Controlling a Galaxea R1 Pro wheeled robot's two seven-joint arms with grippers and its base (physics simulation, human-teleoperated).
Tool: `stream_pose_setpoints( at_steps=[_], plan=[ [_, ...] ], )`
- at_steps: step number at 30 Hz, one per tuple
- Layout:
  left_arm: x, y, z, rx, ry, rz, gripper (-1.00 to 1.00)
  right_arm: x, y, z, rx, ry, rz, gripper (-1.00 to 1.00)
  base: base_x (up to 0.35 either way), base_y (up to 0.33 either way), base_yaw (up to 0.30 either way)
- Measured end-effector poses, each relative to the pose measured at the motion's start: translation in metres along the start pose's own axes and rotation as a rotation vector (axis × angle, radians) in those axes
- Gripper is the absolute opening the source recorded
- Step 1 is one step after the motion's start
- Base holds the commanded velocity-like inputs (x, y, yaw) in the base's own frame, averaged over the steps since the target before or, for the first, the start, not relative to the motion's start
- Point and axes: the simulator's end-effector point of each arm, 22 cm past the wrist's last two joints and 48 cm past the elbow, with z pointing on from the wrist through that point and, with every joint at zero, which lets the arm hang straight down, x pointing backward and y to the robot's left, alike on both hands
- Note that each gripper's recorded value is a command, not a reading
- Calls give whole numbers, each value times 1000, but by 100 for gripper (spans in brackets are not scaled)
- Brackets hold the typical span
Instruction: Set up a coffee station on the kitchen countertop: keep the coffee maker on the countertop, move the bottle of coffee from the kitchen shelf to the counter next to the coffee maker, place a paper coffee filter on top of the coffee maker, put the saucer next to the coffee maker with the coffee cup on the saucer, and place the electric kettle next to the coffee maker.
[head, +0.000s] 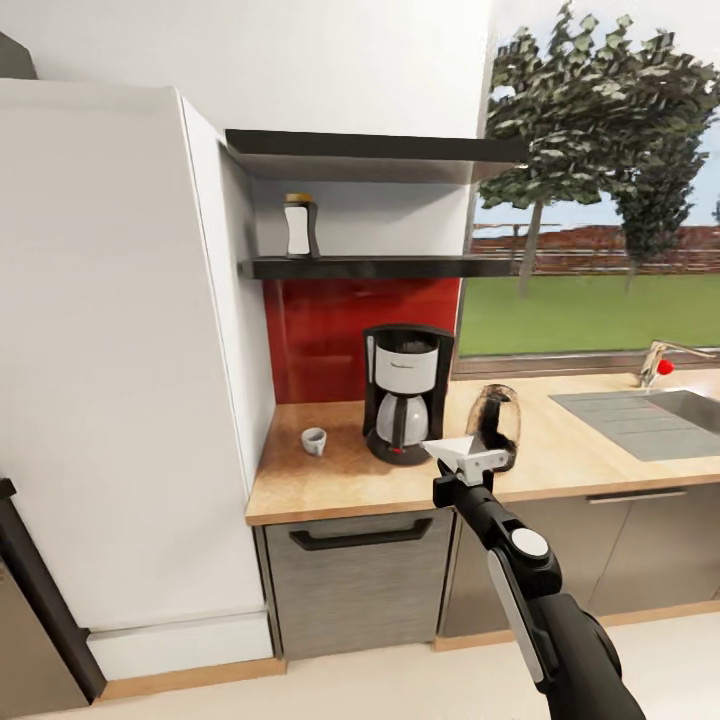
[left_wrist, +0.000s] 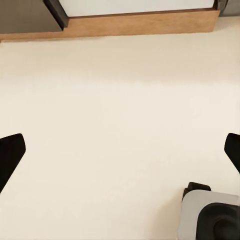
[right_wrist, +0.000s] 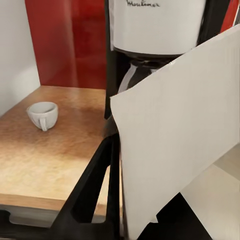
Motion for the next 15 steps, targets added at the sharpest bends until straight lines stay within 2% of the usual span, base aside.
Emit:
stream_pose_setpoints(
  at_steps=[8, 15],
  plan=[
    [0, 1, 0, -7, 2, 0, 100, 0, 1, 0, -2, 0, 0, -100, 0, 24, -1],
    [1, 7, 0, -3, 5, 22, 100, 2, -3, 4, 15, 15, 0, -100, 0, 0, 0]
  ],
)
